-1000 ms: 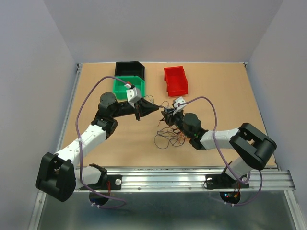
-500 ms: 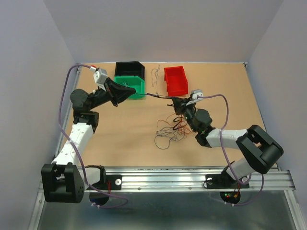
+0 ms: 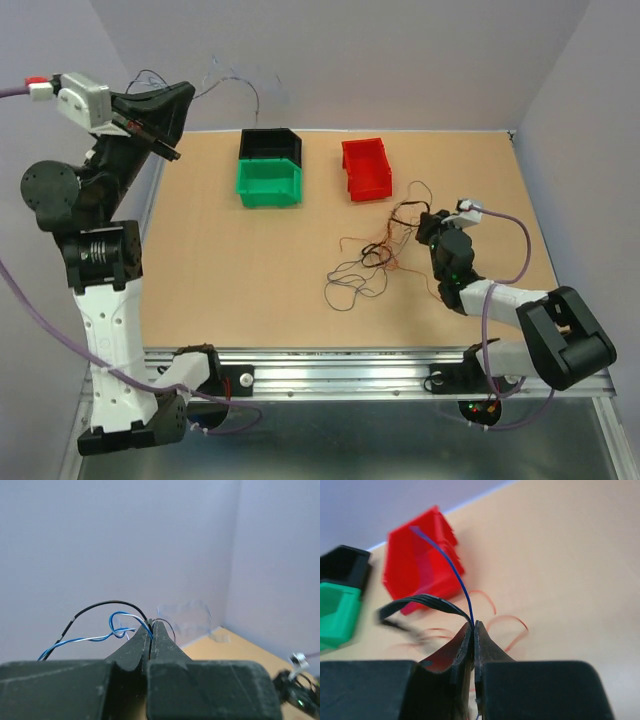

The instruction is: Untangle the cables

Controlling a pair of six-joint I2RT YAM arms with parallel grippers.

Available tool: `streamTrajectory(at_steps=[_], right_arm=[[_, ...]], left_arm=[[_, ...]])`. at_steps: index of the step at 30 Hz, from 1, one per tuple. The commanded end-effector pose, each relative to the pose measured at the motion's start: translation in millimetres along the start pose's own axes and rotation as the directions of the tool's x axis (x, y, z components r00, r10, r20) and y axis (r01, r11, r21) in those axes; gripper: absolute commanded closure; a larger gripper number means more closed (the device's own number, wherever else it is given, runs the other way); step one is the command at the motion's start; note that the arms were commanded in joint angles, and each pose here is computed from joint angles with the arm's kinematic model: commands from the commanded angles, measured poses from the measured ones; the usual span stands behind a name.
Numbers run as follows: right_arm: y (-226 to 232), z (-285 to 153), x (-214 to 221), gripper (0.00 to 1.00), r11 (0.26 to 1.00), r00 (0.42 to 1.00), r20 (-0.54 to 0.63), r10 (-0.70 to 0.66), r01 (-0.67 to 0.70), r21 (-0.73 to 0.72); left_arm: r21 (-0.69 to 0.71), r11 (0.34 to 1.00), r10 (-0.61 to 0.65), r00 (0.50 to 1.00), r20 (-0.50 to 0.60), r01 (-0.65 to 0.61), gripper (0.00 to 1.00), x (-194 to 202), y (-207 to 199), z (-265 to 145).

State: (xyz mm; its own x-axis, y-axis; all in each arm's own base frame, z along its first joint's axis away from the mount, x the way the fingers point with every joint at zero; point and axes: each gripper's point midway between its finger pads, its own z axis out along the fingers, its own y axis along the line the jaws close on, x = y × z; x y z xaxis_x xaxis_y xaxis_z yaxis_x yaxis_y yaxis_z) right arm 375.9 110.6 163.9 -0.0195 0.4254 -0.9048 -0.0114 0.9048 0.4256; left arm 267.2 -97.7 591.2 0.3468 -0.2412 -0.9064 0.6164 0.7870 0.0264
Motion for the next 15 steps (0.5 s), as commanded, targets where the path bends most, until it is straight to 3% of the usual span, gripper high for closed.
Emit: streamTrajectory(at_steps=[1,4,6,8,10,11,14,15], right_arm=[[-46.4,-15.2,-4.0,0.93,0.978,0.997,0.018,0.072,-0.074,0.194],[-47.0,-23.8,-15.9,0.92,0.982,0.997,0.04,0.073,-0.079,0.173],[-38.0,-28.1,-17.1,0.82,0.992,0.998,0.025,0.057,-0.059,0.113],[-24.9,-33.4,-22.4,0.62,0.998,0.999,0.022,0.046,-0.047,0.036],[-16.7,-38.3,-29.0,0.49,0.999,0.999,0.032,0.038,-0.038,-0.013],[-13.8,-40.1,-31.3,0.33,0.999,0.999,0.036,0.028,-0.027,-0.031],[-8.1,-46.3,-37.4,0.11,0.998,0.999,0.039,0.003,-0.001,-0.067],[-1.3,-48.5,-33.9,0.08,0.994,1.0,0.014,-0.016,0.018,-0.108]], left_arm=[[-0.292,0.956,0.055,0.997,0.056,-0.036,1.0,-23.8,39.1,-17.3],[-0.267,0.963,0.055,0.997,0.05,-0.039,1.0,-11.9,39.4,-15.5],[-0.172,0.985,0.032,0.999,0.028,-0.026,1.0,6.3,29.2,-9.6],[-0.097,0.995,-0.007,1.0,0.002,0.007,1.0,23.7,23.8,-3.0],[-0.093,0.995,-0.033,0.999,-0.017,0.031,1.0,36.6,30.6,2.0],[-0.095,0.995,-0.04,0.999,-0.021,0.038,1.0,41.1,33.5,3.5],[-0.082,0.995,-0.059,0.997,-0.049,0.054,1.0,63.4,42.9,9.6],[-0.07,0.996,-0.068,0.996,-0.058,0.063,1.0,73.1,44.7,10.8]])
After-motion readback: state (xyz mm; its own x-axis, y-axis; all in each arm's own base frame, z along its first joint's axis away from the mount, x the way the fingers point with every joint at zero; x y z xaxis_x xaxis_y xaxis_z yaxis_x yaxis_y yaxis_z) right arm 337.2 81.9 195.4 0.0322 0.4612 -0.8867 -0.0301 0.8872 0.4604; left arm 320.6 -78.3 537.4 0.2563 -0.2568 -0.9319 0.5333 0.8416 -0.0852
